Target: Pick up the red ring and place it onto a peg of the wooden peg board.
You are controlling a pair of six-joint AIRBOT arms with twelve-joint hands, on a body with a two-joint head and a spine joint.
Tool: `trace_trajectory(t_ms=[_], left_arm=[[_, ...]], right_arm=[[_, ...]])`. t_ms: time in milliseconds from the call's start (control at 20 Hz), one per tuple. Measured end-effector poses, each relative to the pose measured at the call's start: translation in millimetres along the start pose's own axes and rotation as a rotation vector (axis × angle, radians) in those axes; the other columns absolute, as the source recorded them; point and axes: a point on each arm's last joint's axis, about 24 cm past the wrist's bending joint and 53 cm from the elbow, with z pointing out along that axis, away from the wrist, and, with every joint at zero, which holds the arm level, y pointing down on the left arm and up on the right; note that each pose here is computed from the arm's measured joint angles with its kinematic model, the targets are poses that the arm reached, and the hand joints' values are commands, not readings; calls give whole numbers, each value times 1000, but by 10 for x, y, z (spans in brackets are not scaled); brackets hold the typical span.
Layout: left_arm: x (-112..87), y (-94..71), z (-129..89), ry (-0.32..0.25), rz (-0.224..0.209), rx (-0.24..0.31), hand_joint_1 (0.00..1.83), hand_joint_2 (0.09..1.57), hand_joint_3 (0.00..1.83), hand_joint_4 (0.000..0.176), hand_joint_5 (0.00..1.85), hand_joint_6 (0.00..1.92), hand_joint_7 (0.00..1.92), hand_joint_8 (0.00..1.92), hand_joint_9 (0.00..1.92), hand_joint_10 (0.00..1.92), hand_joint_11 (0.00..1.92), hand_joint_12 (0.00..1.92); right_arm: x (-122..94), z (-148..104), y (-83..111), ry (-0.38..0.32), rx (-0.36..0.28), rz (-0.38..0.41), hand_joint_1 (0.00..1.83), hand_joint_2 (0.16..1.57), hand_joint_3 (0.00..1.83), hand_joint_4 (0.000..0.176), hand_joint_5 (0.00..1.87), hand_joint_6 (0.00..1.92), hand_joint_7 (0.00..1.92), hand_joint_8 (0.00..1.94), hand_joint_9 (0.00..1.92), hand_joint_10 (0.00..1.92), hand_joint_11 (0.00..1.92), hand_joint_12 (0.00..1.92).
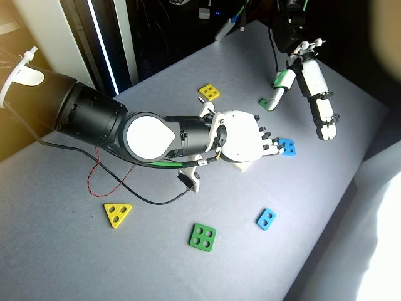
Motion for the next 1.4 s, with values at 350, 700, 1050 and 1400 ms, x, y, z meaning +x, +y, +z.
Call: trace_trajectory(t_ms=[350, 700, 1050, 1400], left_arm=[[-87, 32, -70, -26, -9, -4, 165, 921, 9, 149, 0, 0, 0, 0, 0, 0, 0, 0], [-187, -164, -207, -57, -14, 58, 248, 932, 8, 174, 0, 0, 0, 0, 0, 0, 0, 0], [-508, -910, -577, -136, 29, 284, 383, 944, 0, 170, 0, 0, 0, 0, 0, 0, 0, 0], [-846, -1477, -1052, -235, 76, 466, 346, 1022, 26, 117, 1, 0, 0, 0, 0, 0, 0, 0]], right_arm=[[36, -127, -30, 3, -1, 18, 678, 790, 0, 84, 0, 0, 0, 0, 0, 0, 0, 0], [-490, -919, -332, -242, 65, 125, 843, 797, 4, 115, 0, 0, 0, 0, 0, 0, 0, 12], [-1157, -1876, -41, -580, -36, 147, 555, 833, 13, 75, 0, 0, 0, 0, 0, 0, 47, 22], [-1563, -2565, 393, -804, -151, 51, 475, 1198, 163, 120, 0, 0, 0, 0, 0, 0, 0, 0]])
